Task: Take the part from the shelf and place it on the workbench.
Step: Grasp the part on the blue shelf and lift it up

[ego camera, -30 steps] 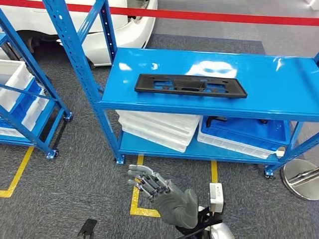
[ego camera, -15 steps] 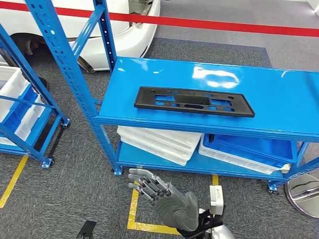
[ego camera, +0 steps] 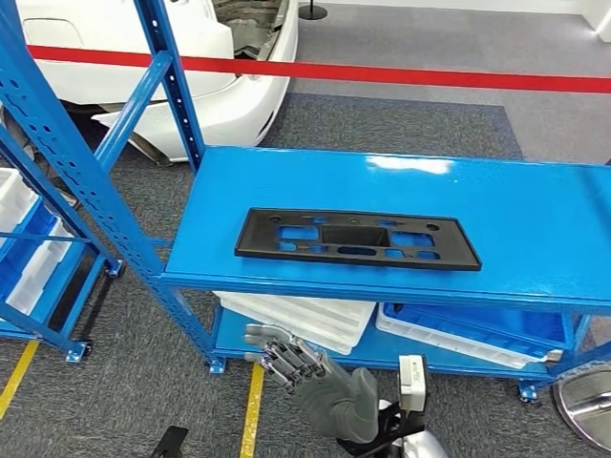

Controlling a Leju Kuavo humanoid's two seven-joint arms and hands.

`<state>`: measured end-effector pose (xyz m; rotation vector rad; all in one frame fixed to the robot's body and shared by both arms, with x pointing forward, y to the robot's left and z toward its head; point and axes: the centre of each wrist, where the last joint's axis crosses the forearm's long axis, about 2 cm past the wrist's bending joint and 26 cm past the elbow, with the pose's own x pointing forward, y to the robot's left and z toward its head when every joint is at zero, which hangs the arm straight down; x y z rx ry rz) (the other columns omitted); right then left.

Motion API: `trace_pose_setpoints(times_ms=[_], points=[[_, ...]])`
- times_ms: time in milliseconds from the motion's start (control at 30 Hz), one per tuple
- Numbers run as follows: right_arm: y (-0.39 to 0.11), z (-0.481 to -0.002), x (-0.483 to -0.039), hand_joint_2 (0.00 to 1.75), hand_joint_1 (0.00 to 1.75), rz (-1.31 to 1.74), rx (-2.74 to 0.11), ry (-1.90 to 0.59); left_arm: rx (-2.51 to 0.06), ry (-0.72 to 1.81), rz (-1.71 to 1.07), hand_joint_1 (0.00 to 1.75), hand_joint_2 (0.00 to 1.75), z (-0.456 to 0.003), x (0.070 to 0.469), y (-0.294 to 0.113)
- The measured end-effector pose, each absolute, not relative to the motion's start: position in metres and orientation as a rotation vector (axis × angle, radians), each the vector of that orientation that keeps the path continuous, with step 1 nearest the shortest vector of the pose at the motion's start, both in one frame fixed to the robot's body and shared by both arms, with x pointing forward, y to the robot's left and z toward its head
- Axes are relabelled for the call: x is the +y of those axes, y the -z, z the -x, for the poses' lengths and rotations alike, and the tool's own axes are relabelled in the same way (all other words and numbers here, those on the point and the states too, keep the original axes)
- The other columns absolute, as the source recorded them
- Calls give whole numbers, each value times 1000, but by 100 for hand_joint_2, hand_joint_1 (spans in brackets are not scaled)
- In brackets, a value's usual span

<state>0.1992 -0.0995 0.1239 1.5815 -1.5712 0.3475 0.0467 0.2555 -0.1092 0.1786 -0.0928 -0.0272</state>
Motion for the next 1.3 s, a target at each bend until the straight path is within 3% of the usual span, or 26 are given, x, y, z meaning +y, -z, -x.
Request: trace_pose_setpoints(times_ms=[67,200,900,1000,1300], points=[[-125,-200,-99,0,0,-1587,-1574,-352,-99,27,-179,0,0,-50,256,109],[-127,-201,-99,175,0,-1593,-1579,-358,-109,30,-183,0,0,-54,257,108],[-122,-204,-101,175,0,-1497,-1583,-386,-107,21,-184,0,0,-52,258,109],[-121,-214,-104,175,0,-1244,-1676,-499,-109,5,-188,0,0,-53,259,109],[-135,-253,-122,175,0,-10,-2065,-992,-119,-26,-187,0,0,-51,261,109]])
